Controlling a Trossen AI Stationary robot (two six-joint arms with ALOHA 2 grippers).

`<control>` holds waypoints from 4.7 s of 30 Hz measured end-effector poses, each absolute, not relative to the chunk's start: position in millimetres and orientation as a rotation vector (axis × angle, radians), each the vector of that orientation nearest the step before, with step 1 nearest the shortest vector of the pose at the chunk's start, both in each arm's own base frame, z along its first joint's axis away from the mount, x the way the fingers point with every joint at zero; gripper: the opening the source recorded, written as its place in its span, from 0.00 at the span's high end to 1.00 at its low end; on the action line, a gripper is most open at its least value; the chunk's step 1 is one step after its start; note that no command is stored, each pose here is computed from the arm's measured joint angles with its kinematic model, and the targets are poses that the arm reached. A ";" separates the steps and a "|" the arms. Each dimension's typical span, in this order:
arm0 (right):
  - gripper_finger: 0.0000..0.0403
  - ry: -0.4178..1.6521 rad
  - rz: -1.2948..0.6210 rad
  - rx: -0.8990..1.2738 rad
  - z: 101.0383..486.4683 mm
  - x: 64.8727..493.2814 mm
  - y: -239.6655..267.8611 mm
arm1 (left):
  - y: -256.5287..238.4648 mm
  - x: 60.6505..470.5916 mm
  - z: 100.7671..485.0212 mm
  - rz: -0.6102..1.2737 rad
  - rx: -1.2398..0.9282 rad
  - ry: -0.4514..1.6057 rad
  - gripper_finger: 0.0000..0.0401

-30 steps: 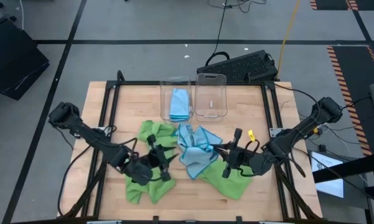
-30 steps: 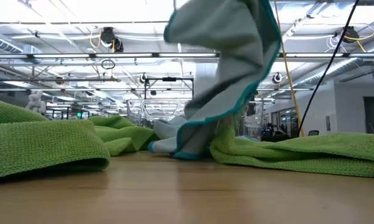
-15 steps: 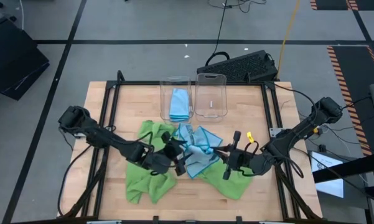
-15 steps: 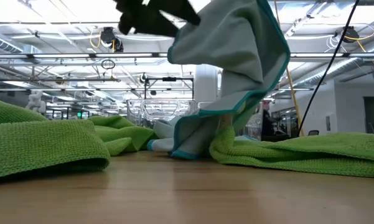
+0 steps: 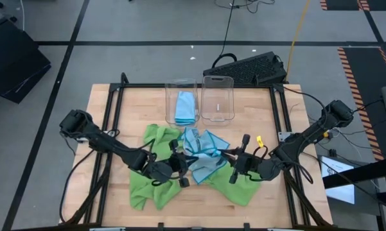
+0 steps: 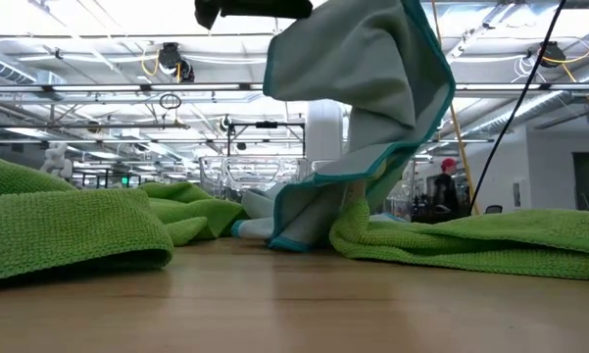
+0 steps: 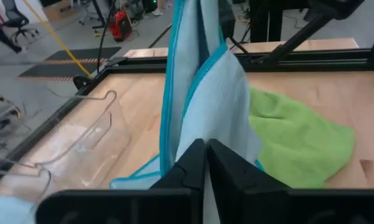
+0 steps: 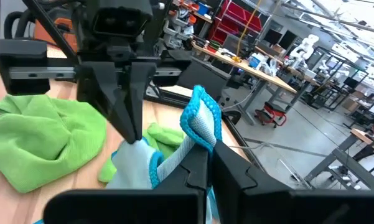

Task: Fold microfiber towels
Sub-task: Fold the bottom blue microfiber towel

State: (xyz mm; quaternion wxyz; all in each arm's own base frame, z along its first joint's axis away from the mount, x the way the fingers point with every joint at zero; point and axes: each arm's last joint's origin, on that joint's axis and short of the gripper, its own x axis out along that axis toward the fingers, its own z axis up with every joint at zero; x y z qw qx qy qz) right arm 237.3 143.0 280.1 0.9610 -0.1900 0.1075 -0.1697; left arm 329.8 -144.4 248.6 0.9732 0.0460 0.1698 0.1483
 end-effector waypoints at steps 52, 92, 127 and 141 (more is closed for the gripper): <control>0.99 0.207 -0.546 -0.389 283.0 235.0 138.2 | -186.6 229.2 206.9 0.518 0.394 0.655 0.54; 0.99 0.186 -0.545 -0.471 291.9 236.3 139.1 | -122.3 322.4 177.3 0.655 -0.350 0.636 0.45; 0.99 0.172 -0.512 -0.431 291.2 234.7 142.7 | -132.1 315.6 164.1 0.521 -0.559 0.665 0.41; 0.99 0.173 -0.511 -0.435 291.2 234.7 142.8 | -120.5 319.9 153.7 0.416 -0.628 0.614 0.55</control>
